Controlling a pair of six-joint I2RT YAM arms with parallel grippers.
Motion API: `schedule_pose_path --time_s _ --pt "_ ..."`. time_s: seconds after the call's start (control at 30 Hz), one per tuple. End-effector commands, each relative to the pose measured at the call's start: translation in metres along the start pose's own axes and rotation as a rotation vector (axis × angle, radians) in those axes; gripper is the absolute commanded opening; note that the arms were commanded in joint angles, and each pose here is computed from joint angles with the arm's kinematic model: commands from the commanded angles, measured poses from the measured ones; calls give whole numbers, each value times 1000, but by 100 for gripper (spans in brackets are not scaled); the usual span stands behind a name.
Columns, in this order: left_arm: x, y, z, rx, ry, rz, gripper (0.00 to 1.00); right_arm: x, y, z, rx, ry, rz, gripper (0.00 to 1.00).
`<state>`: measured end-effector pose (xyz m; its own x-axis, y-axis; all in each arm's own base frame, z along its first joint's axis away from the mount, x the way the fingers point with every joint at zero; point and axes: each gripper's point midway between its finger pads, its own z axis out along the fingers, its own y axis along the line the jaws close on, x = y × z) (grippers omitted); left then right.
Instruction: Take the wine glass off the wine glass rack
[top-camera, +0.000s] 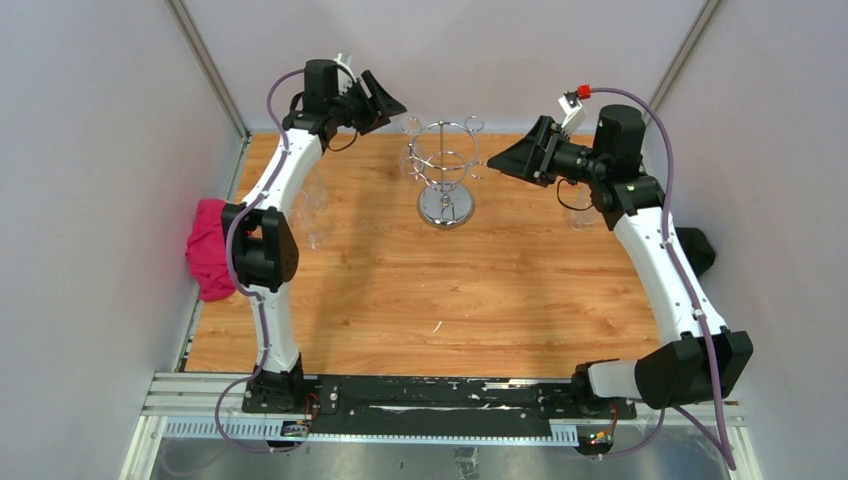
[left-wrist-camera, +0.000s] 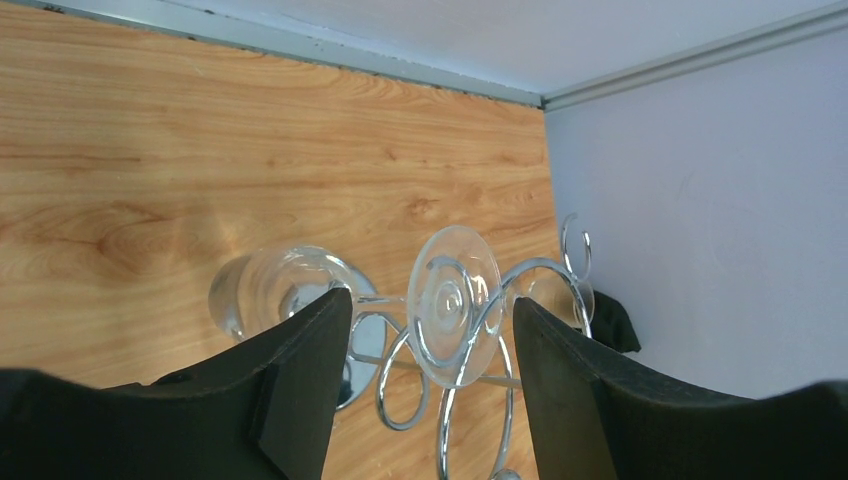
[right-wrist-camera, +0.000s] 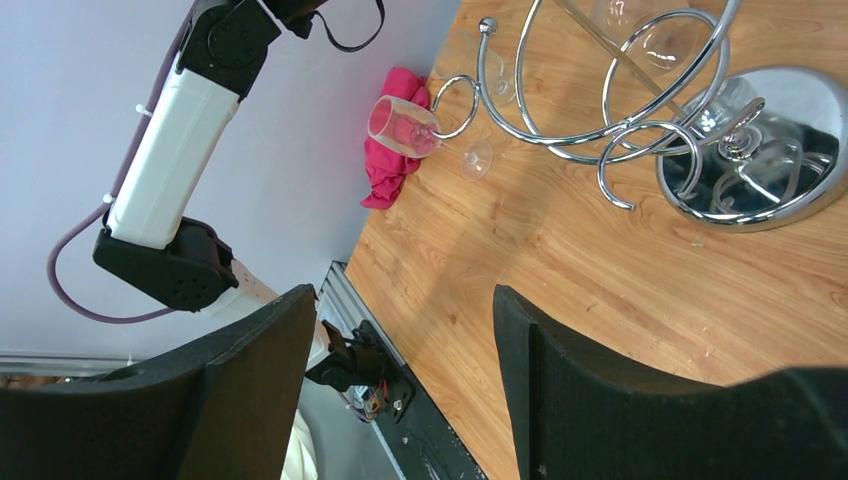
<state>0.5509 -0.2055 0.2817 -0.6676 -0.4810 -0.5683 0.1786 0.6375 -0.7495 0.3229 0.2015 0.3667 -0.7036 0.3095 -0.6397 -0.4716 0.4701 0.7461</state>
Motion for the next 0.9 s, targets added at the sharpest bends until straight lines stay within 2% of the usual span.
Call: schedule_pose_path --time_s 0.0,0.27,0.7,0.87 --pt "6 0 9 5 19 17 65 -12 1 -5 1 -35 -38 70" --pt "20 1 22 9 45 30 64 -11 -4 -8 7 -41 -31 70" --pt "23 2 31 35 52 6 43 -11 -10 -9 17 -47 -14 67" --pt "24 1 35 56 54 -9 39 -10 -11 -10 18 -48 -12 67"
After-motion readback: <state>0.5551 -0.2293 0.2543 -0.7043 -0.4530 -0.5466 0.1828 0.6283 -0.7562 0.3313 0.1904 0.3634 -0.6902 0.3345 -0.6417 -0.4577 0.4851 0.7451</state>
